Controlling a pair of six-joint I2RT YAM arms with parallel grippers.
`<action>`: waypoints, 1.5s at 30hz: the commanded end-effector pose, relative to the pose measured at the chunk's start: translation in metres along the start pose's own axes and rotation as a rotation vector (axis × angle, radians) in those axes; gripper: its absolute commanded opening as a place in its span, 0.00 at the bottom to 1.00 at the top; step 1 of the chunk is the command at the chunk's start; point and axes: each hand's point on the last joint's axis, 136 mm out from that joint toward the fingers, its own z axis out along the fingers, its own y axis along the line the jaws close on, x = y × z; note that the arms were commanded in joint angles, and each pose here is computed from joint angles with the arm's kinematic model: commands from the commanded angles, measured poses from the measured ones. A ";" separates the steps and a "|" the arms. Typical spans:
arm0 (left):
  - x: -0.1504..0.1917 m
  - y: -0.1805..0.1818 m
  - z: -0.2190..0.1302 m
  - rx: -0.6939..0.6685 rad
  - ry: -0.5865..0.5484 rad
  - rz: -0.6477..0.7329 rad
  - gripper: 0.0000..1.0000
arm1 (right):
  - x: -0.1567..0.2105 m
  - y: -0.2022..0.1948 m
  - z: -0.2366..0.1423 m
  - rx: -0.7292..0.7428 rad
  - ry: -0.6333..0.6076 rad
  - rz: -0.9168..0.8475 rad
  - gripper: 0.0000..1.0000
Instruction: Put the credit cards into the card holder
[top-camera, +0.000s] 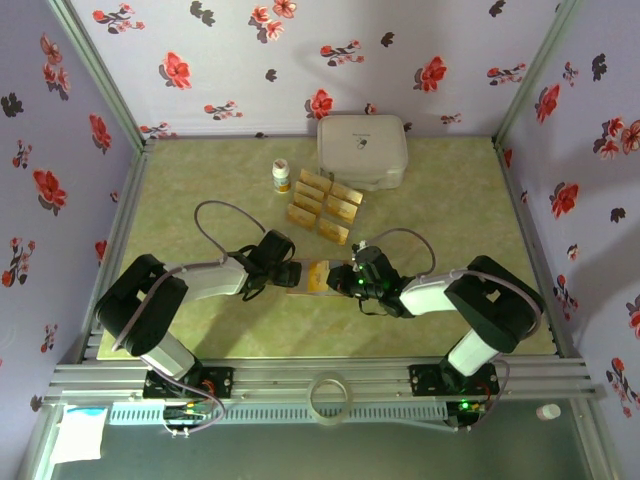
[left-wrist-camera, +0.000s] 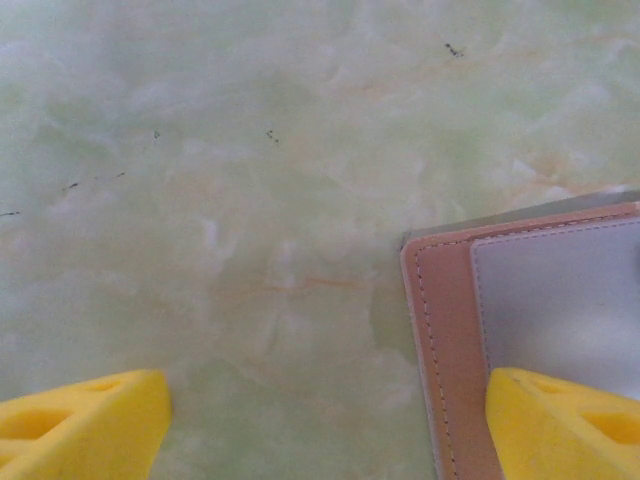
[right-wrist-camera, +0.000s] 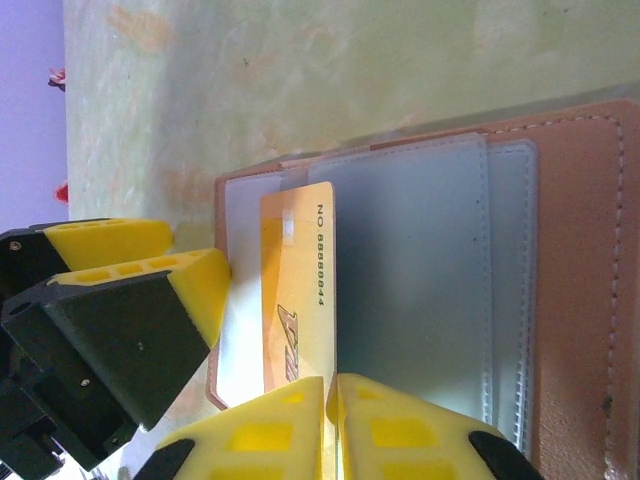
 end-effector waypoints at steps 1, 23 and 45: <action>0.040 0.013 0.017 -0.021 0.125 0.009 0.83 | 0.003 -0.003 0.003 -0.003 0.007 0.010 0.11; 0.041 0.012 0.018 -0.019 0.128 0.009 0.83 | 0.003 0.003 0.012 -0.057 0.012 0.030 0.05; 0.042 0.012 0.020 -0.018 0.136 0.009 0.83 | 0.005 0.012 0.024 -0.124 0.034 0.056 0.16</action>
